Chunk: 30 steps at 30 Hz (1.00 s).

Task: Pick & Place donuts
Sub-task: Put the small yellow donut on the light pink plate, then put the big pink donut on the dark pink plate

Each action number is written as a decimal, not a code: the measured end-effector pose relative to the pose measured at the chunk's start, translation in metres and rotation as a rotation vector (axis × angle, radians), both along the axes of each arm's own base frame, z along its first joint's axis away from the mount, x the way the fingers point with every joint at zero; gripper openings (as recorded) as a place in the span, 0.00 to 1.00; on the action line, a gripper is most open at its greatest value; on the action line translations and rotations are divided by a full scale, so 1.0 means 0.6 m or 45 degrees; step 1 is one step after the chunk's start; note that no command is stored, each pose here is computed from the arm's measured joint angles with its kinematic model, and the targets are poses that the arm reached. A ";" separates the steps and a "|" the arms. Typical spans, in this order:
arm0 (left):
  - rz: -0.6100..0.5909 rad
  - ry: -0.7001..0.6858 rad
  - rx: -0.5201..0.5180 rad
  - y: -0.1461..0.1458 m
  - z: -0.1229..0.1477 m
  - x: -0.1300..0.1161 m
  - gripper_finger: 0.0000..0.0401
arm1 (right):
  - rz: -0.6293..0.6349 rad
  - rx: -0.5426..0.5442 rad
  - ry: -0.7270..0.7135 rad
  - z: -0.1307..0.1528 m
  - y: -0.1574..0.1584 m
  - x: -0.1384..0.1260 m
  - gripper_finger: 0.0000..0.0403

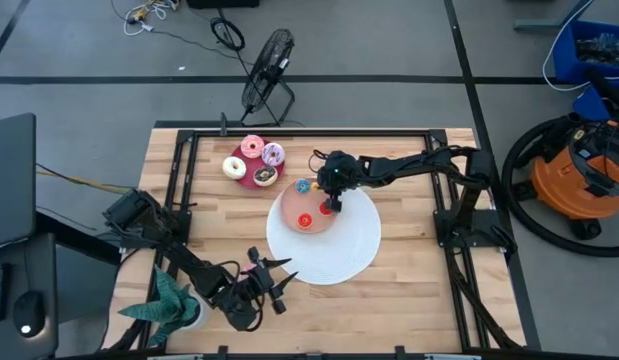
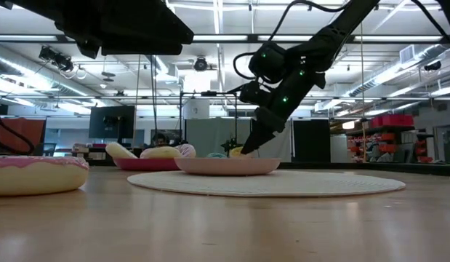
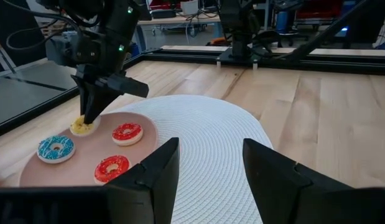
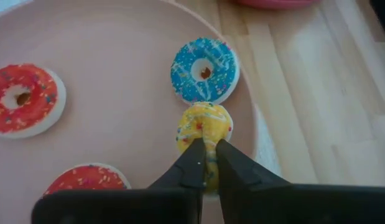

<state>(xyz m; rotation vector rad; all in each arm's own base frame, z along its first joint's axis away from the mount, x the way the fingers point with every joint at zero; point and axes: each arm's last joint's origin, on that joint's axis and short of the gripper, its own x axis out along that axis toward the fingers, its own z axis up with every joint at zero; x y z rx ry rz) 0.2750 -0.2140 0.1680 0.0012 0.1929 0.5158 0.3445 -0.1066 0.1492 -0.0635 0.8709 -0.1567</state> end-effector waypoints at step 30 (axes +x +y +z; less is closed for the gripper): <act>0.002 -0.003 -0.013 0.000 -0.001 -0.001 0.45 | -0.066 -0.168 -0.133 0.120 0.028 -0.040 0.62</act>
